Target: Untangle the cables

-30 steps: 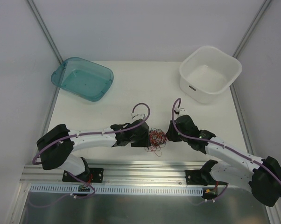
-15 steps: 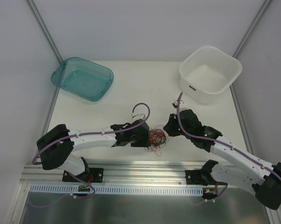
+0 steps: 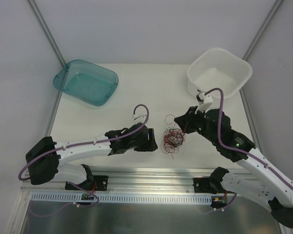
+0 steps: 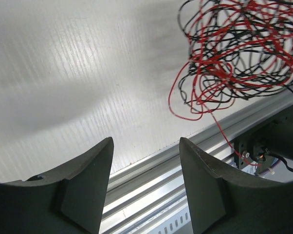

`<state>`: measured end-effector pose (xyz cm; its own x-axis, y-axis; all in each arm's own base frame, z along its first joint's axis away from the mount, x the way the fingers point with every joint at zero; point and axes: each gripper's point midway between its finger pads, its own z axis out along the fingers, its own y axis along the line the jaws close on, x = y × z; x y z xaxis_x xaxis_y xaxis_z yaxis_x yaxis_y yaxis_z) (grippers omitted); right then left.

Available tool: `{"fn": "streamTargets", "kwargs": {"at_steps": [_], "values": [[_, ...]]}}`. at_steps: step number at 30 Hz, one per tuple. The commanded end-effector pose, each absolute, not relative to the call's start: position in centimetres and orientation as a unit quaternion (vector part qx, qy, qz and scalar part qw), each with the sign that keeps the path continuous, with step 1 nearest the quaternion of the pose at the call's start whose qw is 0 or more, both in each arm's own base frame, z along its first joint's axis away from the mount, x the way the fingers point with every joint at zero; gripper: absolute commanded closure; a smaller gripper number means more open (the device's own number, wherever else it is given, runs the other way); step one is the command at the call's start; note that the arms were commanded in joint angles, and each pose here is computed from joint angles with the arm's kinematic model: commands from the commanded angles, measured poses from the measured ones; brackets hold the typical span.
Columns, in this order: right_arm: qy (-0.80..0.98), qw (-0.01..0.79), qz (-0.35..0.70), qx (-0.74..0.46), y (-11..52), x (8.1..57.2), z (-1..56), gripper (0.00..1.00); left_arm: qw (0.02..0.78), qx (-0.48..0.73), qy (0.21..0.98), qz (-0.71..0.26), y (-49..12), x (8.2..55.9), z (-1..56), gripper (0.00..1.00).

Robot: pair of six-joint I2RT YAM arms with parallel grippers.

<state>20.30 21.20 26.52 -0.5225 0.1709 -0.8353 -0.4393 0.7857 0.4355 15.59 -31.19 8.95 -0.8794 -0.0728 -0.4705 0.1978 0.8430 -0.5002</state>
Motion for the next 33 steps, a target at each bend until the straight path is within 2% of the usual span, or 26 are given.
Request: {"fn": "streamTargets", "kwargs": {"at_steps": [1,4,7,10,15,19,22,23,25,26,29,33], "values": [[0.782,0.515,0.340,-0.089,21.4,20.3,31.3,0.99,0.280,0.041,0.916,-0.284,-30.8,16.1,10.1,0.43],[0.780,0.513,0.346,-0.094,21.9,20.3,31.8,1.00,0.289,0.050,0.908,-0.301,-31.2,16.2,10.8,0.42],[0.799,0.492,0.335,-0.086,22.1,20.6,29.8,0.99,0.293,0.051,0.902,-0.314,-31.4,16.2,11.1,0.42],[0.831,0.458,0.311,-0.063,21.9,20.8,25.1,0.99,0.295,0.045,0.902,-0.312,-30.9,16.0,10.9,0.42],[0.881,0.386,0.270,-0.050,21.6,19.8,17.6,0.92,0.303,0.036,0.900,-0.310,-29.8,15.9,10.7,0.42],[0.910,0.342,0.231,-0.039,19.8,18.2,13.6,0.77,0.292,0.018,0.904,-0.312,-29.3,15.4,10.2,0.42],[0.919,0.335,0.208,-0.028,18.4,17.6,12.7,0.64,0.274,0.005,0.909,-0.314,-29.4,15.0,9.6,0.42],[0.917,0.339,0.210,-0.026,18.1,17.4,13.0,0.56,0.265,0.002,0.912,-0.312,-29.5,14.8,9.3,0.43],[0.915,0.344,0.210,-0.022,17.7,17.2,13.2,0.47,0.244,-0.012,0.914,-0.324,-30.3,14.4,9.4,0.44],[0.910,0.352,0.217,-0.022,17.6,17.1,13.7,0.38,0.235,-0.016,0.918,-0.318,-30.6,14.4,8.9,0.44],[0.901,0.373,0.220,-0.014,17.2,17.4,14.5,0.27,0.231,-0.014,0.922,-0.311,-31.7,14.6,8.6,0.46],[0.893,0.385,0.230,-0.026,17.7,17.8,14.8,0.21,0.252,-0.006,0.925,-0.283,-32.1,16.0,8.3,0.50]]}}
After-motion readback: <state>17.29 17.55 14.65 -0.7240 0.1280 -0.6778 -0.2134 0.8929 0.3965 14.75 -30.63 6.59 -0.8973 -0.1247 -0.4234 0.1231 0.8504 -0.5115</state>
